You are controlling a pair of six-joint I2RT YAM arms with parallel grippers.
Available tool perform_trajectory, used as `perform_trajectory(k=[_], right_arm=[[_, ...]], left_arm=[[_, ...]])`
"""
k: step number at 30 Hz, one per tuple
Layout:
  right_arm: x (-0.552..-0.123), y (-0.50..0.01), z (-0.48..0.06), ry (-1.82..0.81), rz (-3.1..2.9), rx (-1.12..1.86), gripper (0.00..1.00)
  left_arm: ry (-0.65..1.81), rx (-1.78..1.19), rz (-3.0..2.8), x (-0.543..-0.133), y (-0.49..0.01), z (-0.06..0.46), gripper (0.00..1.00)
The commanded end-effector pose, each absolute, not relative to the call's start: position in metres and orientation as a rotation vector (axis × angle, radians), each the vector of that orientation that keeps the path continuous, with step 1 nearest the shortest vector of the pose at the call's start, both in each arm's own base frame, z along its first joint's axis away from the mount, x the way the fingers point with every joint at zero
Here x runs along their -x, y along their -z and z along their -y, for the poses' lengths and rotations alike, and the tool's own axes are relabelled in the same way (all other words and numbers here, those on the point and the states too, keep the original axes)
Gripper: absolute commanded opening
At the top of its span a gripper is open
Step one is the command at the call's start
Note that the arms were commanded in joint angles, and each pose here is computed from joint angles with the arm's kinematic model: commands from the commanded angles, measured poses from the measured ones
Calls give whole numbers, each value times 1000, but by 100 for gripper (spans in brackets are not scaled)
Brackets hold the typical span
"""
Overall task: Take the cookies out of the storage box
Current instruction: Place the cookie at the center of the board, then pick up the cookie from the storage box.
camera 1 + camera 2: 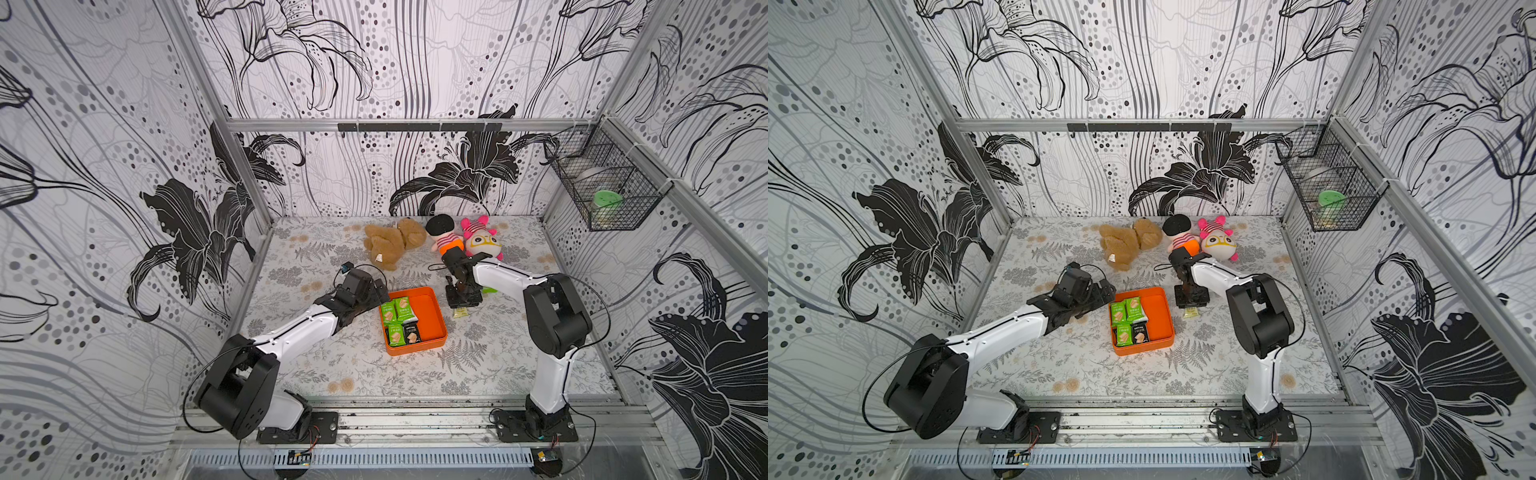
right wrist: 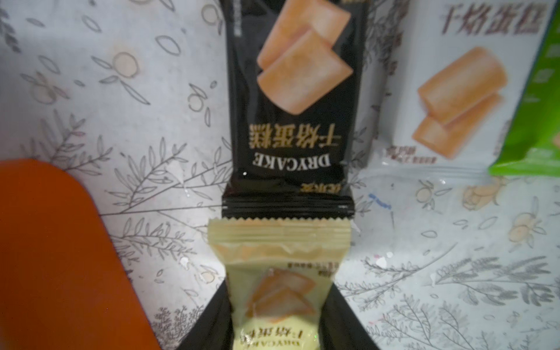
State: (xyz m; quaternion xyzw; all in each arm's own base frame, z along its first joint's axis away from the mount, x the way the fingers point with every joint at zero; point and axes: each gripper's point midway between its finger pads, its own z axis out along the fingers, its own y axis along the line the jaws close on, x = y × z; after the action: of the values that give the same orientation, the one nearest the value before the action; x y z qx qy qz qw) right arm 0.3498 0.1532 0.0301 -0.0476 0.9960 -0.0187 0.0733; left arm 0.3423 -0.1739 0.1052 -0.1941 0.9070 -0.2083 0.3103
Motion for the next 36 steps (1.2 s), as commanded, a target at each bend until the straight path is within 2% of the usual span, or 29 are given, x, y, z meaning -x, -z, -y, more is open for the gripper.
perform_trajectory(k=[1,12,23,28,36], right_arm=[[-347,-21,-152,55,-3019,164,42],[-354,-34,-154,52,-2998,163,60],[-362,-96,-181,-162,-2888,118,62],[-361,-125,-220,-337,-2798,144,62],[-349,-138,-285,-426,-2729,274,63]], left_arm=[[566,497,-2373,-350,-116,180,97],[555,486,-2375,-350,-117,179,97],[587,502,-2333,-347,-117,175,97],[598,539,-2341,-343,-104,168,97],[578,616,-2353,-331,-81,145,97]])
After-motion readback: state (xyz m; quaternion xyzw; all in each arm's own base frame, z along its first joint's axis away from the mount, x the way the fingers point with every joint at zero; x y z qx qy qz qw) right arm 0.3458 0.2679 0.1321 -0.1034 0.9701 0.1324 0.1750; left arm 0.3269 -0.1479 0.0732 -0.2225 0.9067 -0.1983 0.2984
